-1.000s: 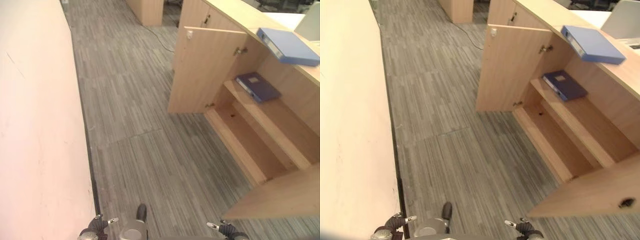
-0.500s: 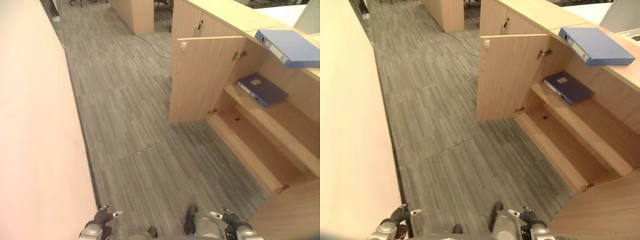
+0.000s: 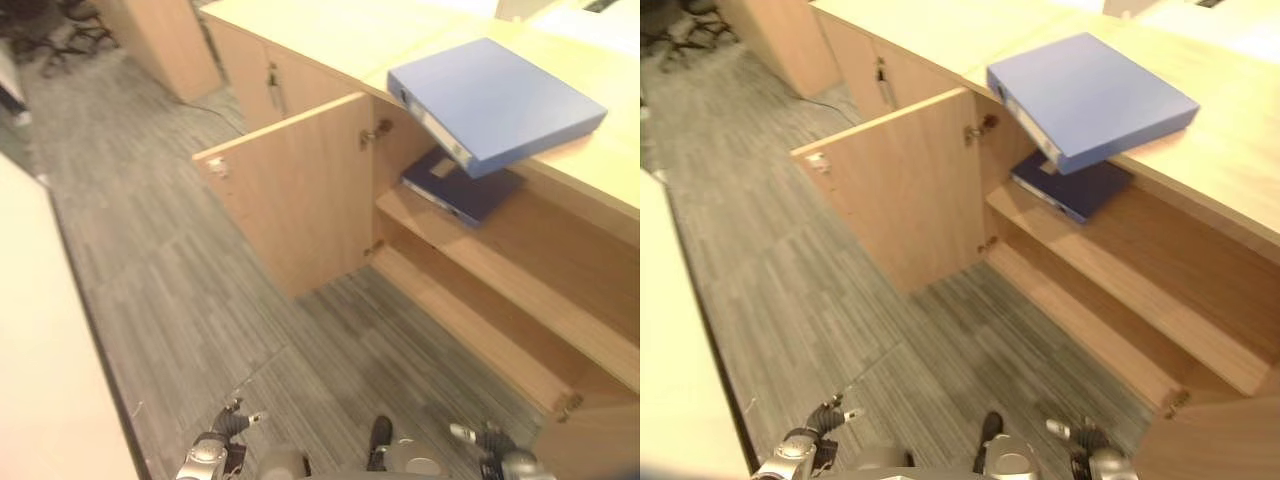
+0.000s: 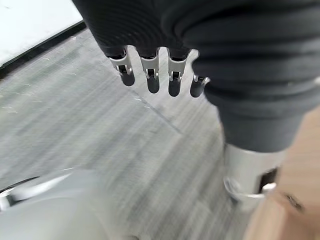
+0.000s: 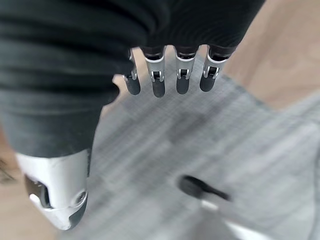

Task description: Put the empty folder in the office cabinet

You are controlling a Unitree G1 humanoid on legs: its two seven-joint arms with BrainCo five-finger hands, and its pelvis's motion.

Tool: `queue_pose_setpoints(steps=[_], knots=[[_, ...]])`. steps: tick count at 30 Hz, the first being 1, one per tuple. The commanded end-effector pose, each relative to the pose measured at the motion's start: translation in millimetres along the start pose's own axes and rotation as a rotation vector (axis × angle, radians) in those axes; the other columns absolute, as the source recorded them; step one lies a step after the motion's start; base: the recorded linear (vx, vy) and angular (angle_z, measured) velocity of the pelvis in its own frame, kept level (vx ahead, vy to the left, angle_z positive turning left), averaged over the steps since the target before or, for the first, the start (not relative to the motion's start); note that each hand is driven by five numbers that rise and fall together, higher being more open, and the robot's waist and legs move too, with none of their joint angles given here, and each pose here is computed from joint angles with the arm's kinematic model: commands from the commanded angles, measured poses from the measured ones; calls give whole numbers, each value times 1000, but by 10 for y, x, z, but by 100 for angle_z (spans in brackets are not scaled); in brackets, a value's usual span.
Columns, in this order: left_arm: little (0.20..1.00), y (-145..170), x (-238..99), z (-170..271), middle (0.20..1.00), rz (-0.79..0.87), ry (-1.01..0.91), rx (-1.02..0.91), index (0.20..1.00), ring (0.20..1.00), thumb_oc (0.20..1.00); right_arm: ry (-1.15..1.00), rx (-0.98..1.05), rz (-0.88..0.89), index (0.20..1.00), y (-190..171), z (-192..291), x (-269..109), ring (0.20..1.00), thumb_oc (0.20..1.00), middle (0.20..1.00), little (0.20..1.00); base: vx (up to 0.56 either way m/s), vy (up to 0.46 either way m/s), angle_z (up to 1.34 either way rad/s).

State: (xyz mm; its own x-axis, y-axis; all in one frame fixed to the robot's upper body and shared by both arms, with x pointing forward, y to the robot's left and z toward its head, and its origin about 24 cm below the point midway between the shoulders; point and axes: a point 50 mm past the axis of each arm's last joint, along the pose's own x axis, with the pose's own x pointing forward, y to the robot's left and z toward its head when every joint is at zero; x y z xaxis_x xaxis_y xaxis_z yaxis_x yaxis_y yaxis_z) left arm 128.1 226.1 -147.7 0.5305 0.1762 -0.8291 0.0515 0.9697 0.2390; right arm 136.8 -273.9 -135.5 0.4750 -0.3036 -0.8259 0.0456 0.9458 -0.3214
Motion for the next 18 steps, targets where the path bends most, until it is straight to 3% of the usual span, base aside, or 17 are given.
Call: queue_pose_setpoints(steps=[1, 13, 18], knots=[[1000, 113, 22, 149, 1000, 28, -64, 17, 1000, 1000, 1000, -28, 19, -39, 1000, -130, -10, -21, 1000, 1000, 1000, 1000, 573, 191, -123], [1000, 29, -6, -49, 1000, 11, 5, 16, 1000, 1000, 1000, -38, -112, 33, 1000, 40, 11, -17, 1000, 1000, 1000, 1000, 232, 91, -136], [1000, 60, -29, -153, 1000, 12, 44, 55, 1000, 1000, 1000, 10, -111, 50, 1000, 89, -137, -41, 1000, 1000, 1000, 1000, 103, 131, -68]])
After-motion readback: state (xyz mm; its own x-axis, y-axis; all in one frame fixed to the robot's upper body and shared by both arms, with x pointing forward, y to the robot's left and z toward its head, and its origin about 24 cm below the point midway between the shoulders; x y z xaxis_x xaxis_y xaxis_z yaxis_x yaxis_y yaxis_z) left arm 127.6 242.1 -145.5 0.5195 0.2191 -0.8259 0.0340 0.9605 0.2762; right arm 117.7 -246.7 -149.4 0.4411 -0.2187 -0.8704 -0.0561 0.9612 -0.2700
